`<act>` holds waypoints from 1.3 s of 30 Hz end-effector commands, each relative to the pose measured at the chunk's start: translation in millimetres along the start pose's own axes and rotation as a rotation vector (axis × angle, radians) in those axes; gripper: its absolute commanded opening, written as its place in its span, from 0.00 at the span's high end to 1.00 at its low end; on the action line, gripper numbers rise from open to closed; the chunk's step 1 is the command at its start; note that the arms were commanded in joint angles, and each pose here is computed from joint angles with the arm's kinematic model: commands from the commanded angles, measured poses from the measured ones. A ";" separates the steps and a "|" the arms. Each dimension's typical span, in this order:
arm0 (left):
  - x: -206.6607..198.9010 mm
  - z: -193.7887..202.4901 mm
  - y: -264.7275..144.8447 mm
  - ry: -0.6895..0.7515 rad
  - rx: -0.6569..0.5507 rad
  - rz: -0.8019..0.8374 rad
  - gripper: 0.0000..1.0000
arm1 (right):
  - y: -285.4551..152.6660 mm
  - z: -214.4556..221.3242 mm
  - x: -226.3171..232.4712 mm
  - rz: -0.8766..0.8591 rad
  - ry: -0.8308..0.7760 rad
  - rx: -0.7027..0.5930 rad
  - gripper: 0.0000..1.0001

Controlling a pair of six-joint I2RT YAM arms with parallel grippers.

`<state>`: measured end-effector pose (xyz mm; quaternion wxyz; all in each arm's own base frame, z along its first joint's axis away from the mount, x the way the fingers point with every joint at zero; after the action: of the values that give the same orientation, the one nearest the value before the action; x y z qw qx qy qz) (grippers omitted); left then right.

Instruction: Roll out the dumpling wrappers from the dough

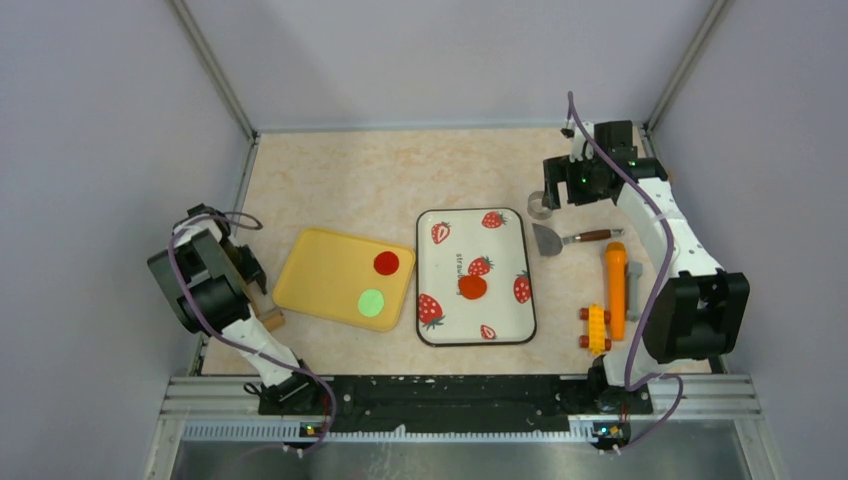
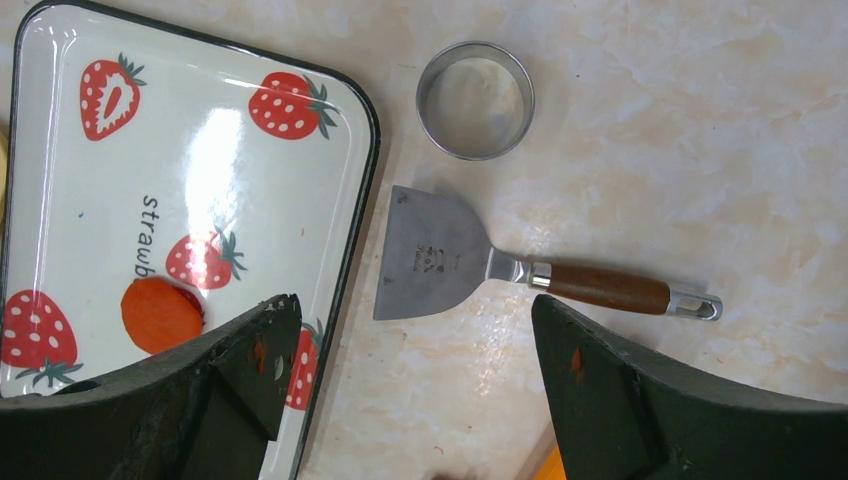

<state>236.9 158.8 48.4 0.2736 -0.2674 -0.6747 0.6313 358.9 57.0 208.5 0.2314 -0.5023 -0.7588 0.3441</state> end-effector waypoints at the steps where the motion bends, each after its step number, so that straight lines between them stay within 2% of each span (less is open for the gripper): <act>1: 0.3 -11.7 -9.9 -0.021 -0.103 0.001 0.42 | -13.7 -11.9 -1.7 0.024 -0.022 -0.073 0.13; 5: 4.9 -14.9 -0.7 -0.018 -0.086 -0.036 0.44 | -14.8 -10.8 -0.6 0.023 -0.021 -0.075 0.13; 9: 8.1 -10.6 6.1 -0.026 -0.061 -0.052 0.51 | -17.4 -10.9 -0.5 0.027 -0.022 -0.079 0.13; 13: 11.1 -4.5 4.4 -0.025 -0.037 -0.064 0.72 | -21.1 -11.2 -0.2 0.030 -0.024 -0.084 0.13; 15: 12.7 -5.1 -5.5 -0.024 -0.049 -0.068 0.81 | -24.7 -14.3 1.5 0.020 -0.030 -0.097 0.13; 21: 17.3 4.8 -54.9 0.054 -0.142 -0.061 0.99 | -38.1 -29.2 15.5 -0.064 -0.038 -0.156 0.13; 25: -12.1 20.5 -89.4 0.126 -0.135 0.080 1.00 | -47.6 -38.6 23.7 -0.110 -0.033 -0.194 0.13; 28: -65.7 29.2 -116.3 0.334 -0.209 0.254 1.00 | -52.2 -46.1 28.1 -0.136 -0.029 -0.225 0.13; 31: -143.6 59.9 -151.6 0.697 -0.320 0.485 1.00 | -53.4 -55.7 33.7 -0.181 -0.004 -0.255 0.16; 34: -199.7 95.4 -184.6 1.011 -0.451 0.654 1.00 | -60.6 -67.7 45.2 -0.261 0.009 -0.287 0.19; 36: -228.6 120.2 -203.0 1.195 -0.516 0.765 1.00 | -67.0 -73.3 53.9 -0.321 0.000 -0.309 0.21; 39: -258.4 163.6 -221.9 1.459 -0.543 0.904 1.00 | -72.9 -78.5 69.3 -0.405 0.018 -0.323 0.21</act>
<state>301.0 -97.0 203.8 0.3268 -0.7881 -0.4154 0.3155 347.8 101.8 273.4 0.2350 -0.4203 -0.8472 0.2242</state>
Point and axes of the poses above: each gripper's point midway between its finger pads, its own y axis out along the fingers, its own x axis along the line the jaws close on, z = x × y, the point moved 3 cm from there along -y, back along the fingers, and after that the axes turned 7 degrees about -y, right-handed, at the moved point
